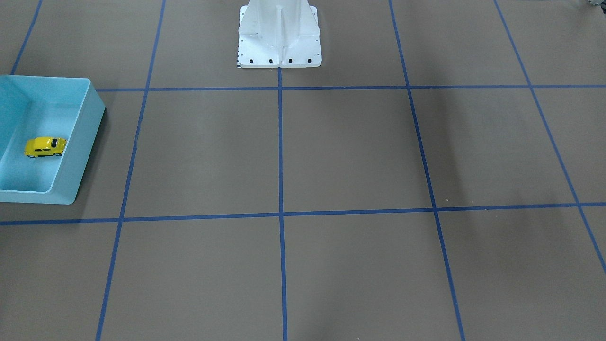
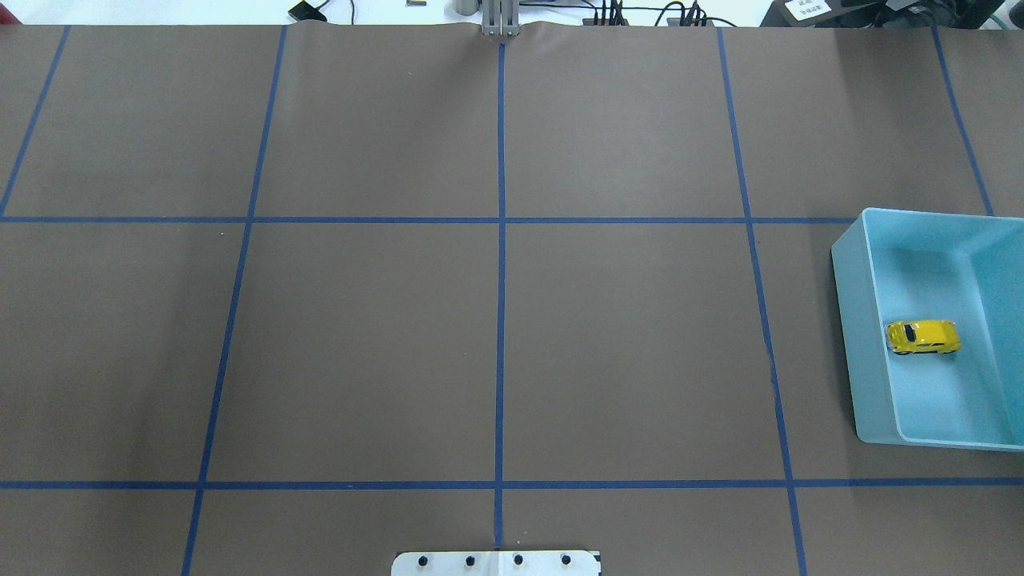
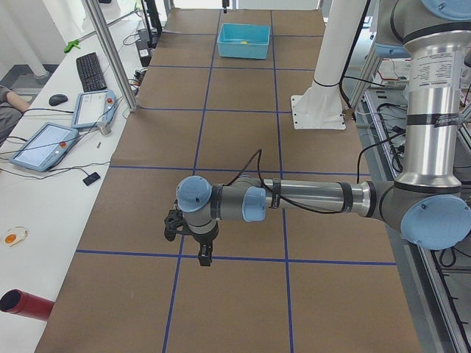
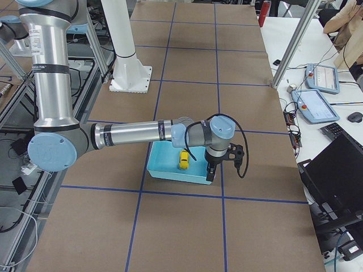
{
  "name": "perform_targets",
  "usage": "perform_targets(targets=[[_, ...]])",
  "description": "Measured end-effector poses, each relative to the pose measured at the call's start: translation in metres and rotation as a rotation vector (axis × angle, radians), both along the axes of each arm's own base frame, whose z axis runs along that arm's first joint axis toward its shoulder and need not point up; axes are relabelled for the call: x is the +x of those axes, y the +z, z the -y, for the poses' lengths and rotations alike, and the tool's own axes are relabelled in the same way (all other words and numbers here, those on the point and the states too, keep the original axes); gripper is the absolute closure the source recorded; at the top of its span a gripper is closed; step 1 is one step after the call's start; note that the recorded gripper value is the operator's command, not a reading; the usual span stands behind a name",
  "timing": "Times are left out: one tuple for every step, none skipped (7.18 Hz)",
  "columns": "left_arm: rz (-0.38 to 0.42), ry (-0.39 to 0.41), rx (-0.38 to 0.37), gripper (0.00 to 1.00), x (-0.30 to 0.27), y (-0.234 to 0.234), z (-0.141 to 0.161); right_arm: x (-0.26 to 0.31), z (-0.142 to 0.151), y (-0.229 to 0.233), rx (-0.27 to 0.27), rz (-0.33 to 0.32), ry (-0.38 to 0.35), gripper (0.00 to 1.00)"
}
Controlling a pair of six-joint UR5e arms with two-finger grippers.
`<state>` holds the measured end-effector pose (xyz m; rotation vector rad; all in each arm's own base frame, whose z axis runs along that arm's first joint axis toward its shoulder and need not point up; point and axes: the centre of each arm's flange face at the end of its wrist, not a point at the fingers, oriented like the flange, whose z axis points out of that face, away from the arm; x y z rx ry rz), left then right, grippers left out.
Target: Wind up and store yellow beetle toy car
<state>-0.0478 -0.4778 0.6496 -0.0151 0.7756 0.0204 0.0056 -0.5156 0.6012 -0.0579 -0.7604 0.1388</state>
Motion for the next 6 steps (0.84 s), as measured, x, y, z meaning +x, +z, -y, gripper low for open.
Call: perform_targets(targets=[[0.0,0.0,0.0,0.0,0.0,-0.0001,0.0,0.0001,-0.0002,0.0005,0.0,-0.001,0.0,0.0],[0.0,0.0,0.0,0.0,0.0,-0.0001,0.0,0.0002,-0.0002,0.0004,0.0,-0.001,0.0,0.0],[0.0,0.0,-0.001,0.0,0.0,0.0001,-0.0001,0.0002,-0.0001,-0.0002,0.002,-0.001,0.0,0.0],[0.001,0.0,-0.001,0.0,-0.0001,0.0003,-0.0001,0.0002,-0.0001,-0.0005,0.002,-0.001,0.0,0.0],[0.001,0.0,-0.001,0.0,-0.0001,0.0004,-0.0001,0.0002,-0.0001,-0.0012,0.004,-0.001,0.0,0.0],[0.001,0.0,-0.001,0.0,-0.0001,0.0004,-0.0001,0.0002,-0.0001,-0.002,0.006,-0.001,0.0,0.0]])
